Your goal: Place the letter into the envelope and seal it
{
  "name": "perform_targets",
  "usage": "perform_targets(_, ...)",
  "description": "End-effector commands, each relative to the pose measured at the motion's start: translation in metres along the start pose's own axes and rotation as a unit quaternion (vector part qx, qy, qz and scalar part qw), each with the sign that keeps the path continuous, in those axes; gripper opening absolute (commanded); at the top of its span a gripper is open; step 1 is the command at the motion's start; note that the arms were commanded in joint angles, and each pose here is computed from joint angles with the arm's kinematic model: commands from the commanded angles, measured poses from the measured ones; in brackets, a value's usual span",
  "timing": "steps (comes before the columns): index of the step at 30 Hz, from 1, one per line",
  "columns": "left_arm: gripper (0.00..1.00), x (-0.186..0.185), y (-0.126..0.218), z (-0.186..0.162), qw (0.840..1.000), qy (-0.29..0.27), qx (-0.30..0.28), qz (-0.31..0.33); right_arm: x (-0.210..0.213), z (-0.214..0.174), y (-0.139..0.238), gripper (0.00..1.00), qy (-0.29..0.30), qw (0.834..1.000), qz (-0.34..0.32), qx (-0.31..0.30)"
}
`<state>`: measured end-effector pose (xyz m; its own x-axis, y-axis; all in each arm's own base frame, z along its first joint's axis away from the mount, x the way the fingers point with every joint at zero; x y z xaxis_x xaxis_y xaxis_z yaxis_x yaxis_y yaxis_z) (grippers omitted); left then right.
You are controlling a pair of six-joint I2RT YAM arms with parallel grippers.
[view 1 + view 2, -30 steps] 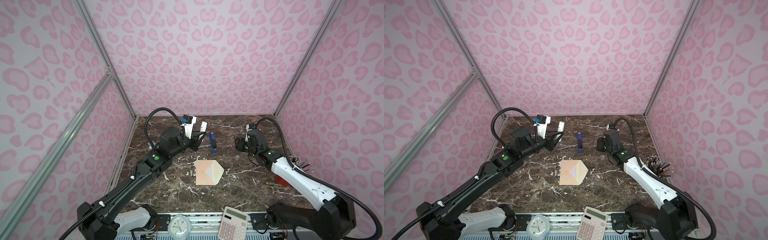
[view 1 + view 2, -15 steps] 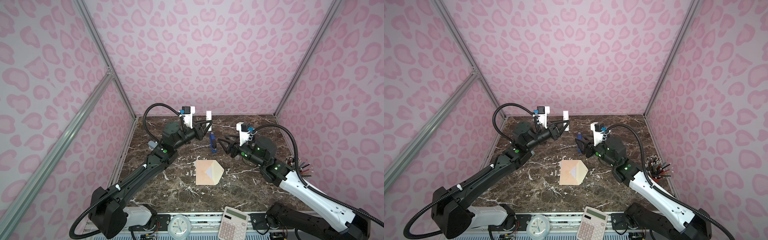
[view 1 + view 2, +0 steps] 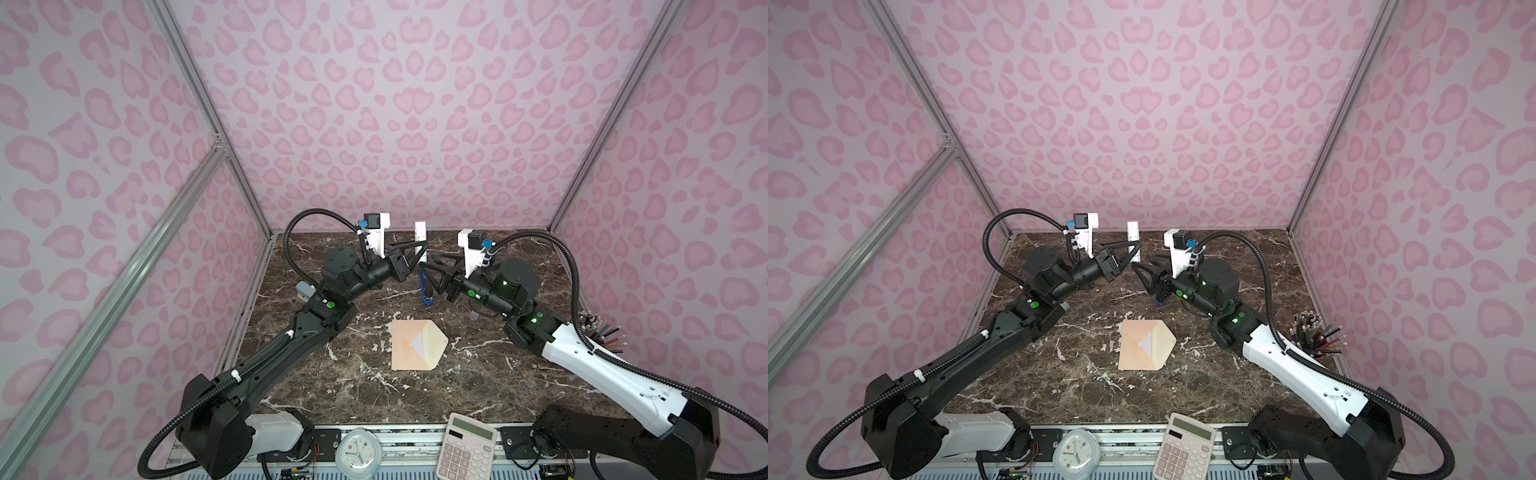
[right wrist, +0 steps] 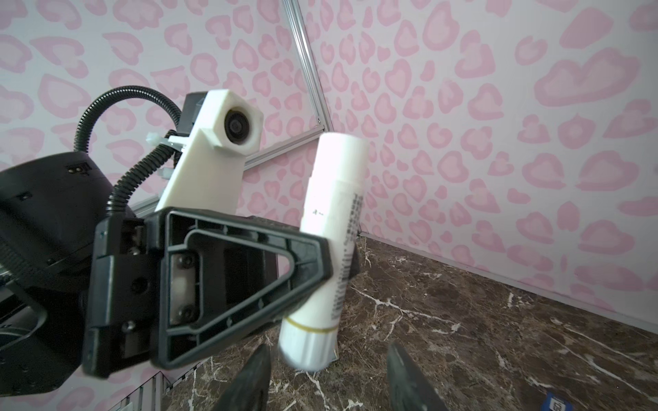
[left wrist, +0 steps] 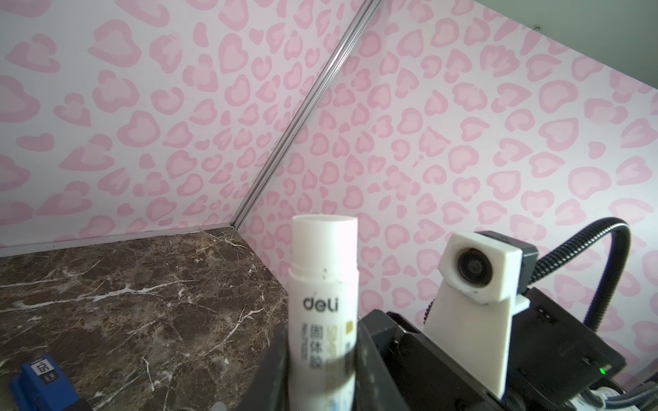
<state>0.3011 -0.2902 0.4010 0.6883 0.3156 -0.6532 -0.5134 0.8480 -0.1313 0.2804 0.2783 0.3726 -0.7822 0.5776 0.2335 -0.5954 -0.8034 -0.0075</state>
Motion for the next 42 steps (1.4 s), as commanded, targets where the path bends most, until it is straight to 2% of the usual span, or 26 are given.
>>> perform_targets(1, 0.17, -0.015, 0.001, 0.008, 0.999, -0.008, -0.015, -0.03, 0.004, 0.008, -0.004, 0.53, 0.002, 1.0, 0.011, -0.017)
perform_targets(6, 0.17, -0.016, 0.002, 0.005, 0.999, -0.007, -0.014, -0.034, 0.002, 0.008, -0.011, 0.48, -0.009, 1.0, 0.014, -0.016)
perform_targets(18, 0.2, -0.011, 0.005, -0.004, 1.0, -0.003, -0.007, -0.028, 0.003, 0.009, -0.014, 0.27, -0.021, 1.0, 0.016, -0.015)
perform_targets(22, 0.27, -0.01, 0.006, -0.005, 1.0, -0.001, -0.005, -0.027, 0.002, 0.009, -0.013, 0.24, -0.02, 1.0, 0.014, -0.013)
perform_targets(33, 0.55, -0.009, 0.009, -0.006, 1.0, 0.0, -0.008, -0.023, 0.008, 0.004, -0.009, 0.21, -0.015, 1.0, 0.019, 0.003)
perform_targets(42, 0.64, -0.008, 0.011, 0.004, 1.0, -0.008, -0.019, -0.013, 0.011, -0.009, 0.0, 0.21, -0.012, 0.999, 0.02, 0.03)
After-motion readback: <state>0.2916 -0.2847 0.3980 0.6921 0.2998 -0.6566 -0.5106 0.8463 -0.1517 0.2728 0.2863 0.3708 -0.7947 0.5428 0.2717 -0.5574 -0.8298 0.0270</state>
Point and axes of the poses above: each gripper's point midway between its finger pads, its own y axis back along the fingers, its own x axis along the line the jaws close on, z = x × y, the point moved 2 cm from there along y, back along the fingers, and after that the axes turned 5 degrees about y, right-handed, at the moved point
